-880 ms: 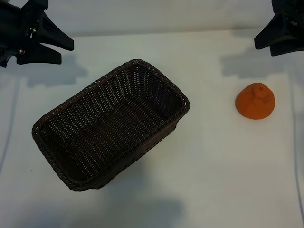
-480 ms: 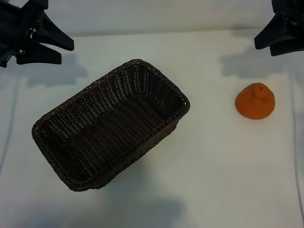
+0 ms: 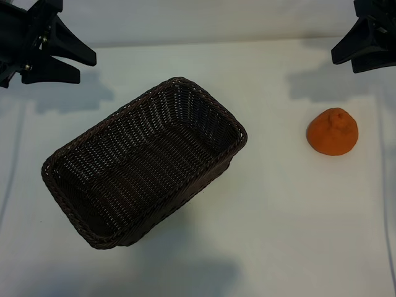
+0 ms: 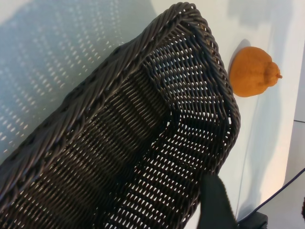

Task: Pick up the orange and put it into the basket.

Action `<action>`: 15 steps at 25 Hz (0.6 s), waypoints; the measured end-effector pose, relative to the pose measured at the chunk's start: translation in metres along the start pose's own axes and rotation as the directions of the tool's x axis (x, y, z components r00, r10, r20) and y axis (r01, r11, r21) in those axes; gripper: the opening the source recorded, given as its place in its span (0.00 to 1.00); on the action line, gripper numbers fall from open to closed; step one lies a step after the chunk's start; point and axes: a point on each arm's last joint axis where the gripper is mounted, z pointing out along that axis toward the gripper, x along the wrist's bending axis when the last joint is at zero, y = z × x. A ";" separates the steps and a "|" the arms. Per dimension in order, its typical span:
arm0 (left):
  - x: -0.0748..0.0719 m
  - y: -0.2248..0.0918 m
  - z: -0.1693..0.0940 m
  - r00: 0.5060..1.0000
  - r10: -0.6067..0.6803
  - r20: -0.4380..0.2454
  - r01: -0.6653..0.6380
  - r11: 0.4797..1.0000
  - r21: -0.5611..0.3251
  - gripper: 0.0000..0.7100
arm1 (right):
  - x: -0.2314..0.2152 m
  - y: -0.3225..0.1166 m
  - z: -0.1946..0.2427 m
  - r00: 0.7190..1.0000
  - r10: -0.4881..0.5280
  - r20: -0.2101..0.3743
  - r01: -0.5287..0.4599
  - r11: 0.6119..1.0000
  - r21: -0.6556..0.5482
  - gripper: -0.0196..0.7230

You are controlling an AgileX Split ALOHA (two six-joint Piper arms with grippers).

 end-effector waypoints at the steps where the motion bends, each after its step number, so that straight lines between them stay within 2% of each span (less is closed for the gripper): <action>1: 0.000 0.000 0.000 1.000 0.000 0.000 0.000 1.000 0.000 0.66 | 0.000 0.000 0.000 1.000 0.000 0.000 0.000 1.000 0.000 0.59; 8: 0.000 0.000 0.000 1.000 0.007 -0.001 -0.007 1.000 -0.003 0.66 | 0.000 0.000 0.000 1.000 0.000 0.000 0.000 1.000 0.000 0.59; 15: 0.001 0.003 0.000 0.996 0.089 -0.011 -0.089 0.995 -0.033 0.66 | 0.000 0.000 0.000 1.000 0.000 0.000 0.000 1.000 0.000 0.59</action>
